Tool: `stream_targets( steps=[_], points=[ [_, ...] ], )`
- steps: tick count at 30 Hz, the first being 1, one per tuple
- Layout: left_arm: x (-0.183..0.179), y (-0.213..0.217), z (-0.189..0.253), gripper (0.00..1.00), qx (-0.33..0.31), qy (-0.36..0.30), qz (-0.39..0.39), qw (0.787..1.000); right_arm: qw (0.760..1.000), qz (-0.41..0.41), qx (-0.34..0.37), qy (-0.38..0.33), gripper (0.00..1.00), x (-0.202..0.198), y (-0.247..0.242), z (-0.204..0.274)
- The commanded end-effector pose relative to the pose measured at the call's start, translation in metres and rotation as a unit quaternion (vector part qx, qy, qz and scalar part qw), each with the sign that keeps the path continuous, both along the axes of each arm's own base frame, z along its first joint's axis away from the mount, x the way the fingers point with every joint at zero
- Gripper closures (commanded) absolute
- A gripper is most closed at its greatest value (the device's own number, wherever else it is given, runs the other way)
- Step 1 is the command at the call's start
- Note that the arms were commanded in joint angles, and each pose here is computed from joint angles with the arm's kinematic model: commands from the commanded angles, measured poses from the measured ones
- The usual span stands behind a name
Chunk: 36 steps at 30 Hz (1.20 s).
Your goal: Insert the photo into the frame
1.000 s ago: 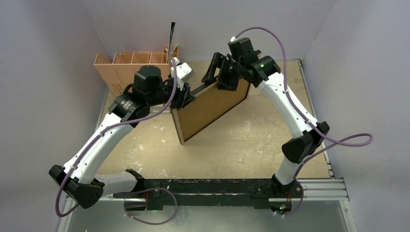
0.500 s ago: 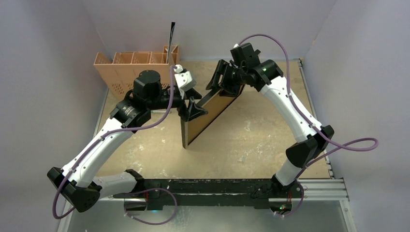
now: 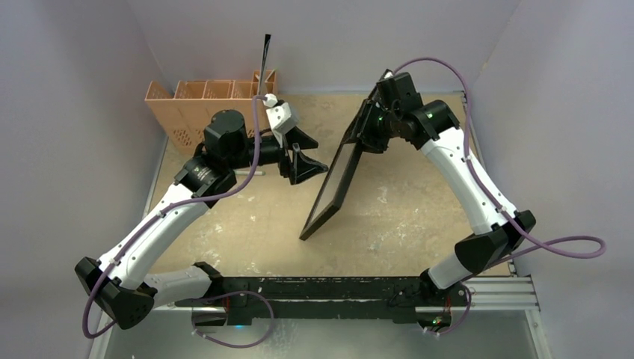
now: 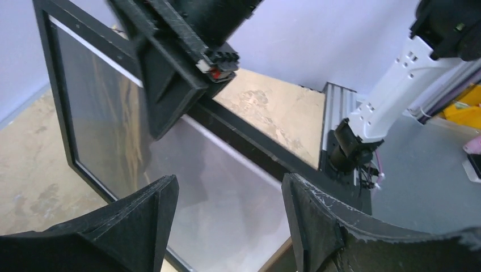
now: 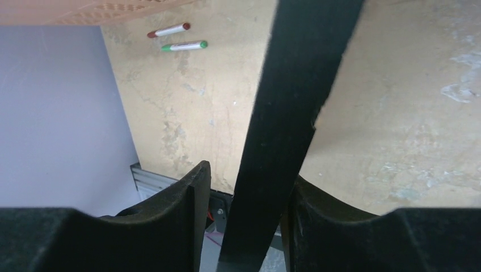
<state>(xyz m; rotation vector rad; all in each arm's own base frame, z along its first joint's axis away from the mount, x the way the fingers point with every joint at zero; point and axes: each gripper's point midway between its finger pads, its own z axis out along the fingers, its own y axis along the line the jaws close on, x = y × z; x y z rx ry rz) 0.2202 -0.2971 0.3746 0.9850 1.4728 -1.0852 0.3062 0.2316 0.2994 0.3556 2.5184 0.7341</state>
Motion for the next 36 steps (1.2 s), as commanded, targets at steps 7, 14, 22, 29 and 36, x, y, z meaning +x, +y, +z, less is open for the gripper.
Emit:
stream_targets(
  steps=[7,14,22,29,36],
  points=[
    [0.057,0.008,-0.005,0.29,-0.041,0.048,0.163,0.985,0.999,-0.014,-0.019,-0.043,0.51,0.001,-0.049,0.002],
    [0.088,0.021,-0.064,0.30,-0.005,0.122,0.263,0.957,0.991,0.044,-0.064,-0.107,0.51,0.011,-0.071,-0.007],
    [0.107,0.059,-0.146,0.30,0.048,0.213,0.405,0.888,0.978,0.070,-0.039,-0.191,0.50,0.024,-0.078,-0.023],
    [0.105,0.066,-0.200,0.30,0.065,0.266,0.421,0.865,0.974,0.095,0.015,-0.207,0.46,0.039,-0.100,-0.050],
    [0.096,0.068,-0.247,0.30,0.080,0.303,0.424,0.850,0.973,0.088,0.048,-0.208,0.42,0.050,-0.114,-0.075]
  ],
)
